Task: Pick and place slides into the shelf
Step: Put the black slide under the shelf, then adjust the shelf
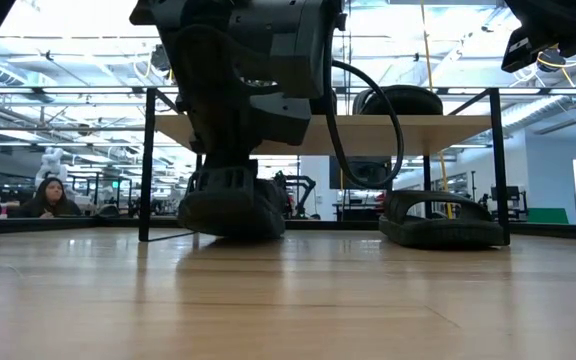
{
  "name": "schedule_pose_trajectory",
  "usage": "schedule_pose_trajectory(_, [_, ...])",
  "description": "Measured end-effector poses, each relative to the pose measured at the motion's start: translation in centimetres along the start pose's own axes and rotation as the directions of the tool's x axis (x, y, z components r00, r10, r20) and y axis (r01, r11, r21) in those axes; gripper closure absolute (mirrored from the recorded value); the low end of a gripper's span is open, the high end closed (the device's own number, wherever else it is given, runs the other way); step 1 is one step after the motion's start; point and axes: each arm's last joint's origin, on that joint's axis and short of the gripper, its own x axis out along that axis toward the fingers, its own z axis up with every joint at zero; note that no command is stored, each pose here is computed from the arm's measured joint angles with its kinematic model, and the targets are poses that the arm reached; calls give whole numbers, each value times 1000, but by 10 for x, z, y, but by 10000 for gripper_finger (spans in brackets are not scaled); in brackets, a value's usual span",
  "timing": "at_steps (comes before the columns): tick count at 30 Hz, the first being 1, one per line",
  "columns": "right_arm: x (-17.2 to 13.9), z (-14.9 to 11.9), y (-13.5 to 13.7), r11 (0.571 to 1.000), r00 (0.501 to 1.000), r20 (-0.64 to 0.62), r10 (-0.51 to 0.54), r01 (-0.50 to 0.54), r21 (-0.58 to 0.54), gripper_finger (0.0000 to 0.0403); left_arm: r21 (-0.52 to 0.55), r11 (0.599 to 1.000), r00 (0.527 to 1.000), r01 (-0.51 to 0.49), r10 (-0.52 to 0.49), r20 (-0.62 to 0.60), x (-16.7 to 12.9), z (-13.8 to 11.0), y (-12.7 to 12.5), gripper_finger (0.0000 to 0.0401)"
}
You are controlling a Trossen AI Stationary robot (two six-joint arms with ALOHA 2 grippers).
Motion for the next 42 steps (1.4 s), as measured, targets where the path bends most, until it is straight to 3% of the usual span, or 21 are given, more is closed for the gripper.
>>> schedule_pose_trajectory(20, [0,0,0,1000,1000,0,1,-1,1,403,-27,998,998,54,-55,-6,-3,-2,-8,198])
schedule_pose_trajectory(26, [0,0,0,1000,1000,0,1,-1,1,403,-18,999,999,49,-48,4,-9,0,-9,192])
schedule_pose_trajectory(36, [0,0,0,1000,1000,1,0,0,0,403,-16,997,994,70,-68,87,-44,12,-7,192])
schedule_pose_trajectory(42, [0,0,0,1000,1000,0,0,0,1,403,-10,998,996,57,-56,70,-63,8,-5,192])
